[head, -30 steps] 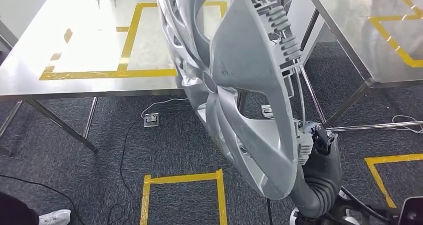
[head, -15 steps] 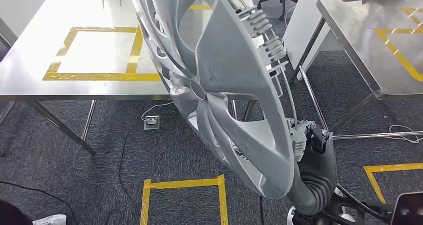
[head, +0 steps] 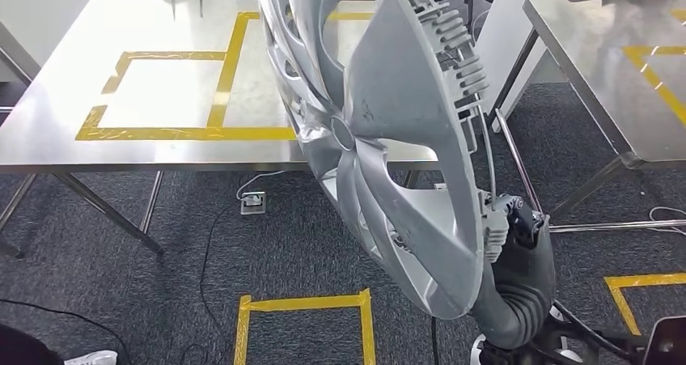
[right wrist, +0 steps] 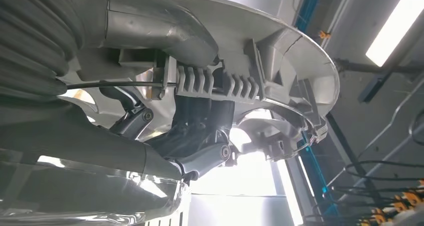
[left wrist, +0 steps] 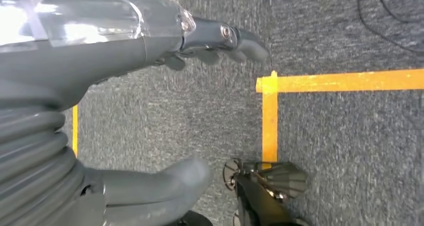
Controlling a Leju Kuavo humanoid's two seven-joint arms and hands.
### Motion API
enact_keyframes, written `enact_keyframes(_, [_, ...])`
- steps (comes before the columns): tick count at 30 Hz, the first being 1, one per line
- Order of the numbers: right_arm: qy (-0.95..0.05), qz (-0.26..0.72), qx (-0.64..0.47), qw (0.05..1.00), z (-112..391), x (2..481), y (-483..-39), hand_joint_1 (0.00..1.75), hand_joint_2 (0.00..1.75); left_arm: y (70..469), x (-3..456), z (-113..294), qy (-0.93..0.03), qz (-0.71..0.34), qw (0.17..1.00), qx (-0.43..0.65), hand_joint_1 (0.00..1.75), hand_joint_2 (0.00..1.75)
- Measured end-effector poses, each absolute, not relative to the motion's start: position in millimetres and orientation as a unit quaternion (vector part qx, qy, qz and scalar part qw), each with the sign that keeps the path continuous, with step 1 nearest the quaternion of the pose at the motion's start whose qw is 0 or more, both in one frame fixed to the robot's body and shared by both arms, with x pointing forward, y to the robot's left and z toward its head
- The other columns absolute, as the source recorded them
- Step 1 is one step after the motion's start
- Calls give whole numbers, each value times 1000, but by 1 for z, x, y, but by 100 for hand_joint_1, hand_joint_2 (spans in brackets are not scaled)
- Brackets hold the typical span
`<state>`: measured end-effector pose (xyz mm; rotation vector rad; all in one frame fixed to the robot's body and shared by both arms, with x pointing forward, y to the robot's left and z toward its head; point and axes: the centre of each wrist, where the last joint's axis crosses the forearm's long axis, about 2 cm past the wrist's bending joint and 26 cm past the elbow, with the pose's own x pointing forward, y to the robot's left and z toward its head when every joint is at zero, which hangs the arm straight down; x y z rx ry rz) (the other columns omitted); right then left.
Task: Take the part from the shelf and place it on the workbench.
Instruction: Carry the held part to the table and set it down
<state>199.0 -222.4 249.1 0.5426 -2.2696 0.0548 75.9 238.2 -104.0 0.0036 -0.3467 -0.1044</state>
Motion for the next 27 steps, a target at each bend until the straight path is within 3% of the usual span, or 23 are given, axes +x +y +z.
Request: enact_keyframes(27, [-892, 12, 226, 392, 249, 200, -221, 175, 175, 238, 76, -104, -171, -52, 984, 1, 0, 175])
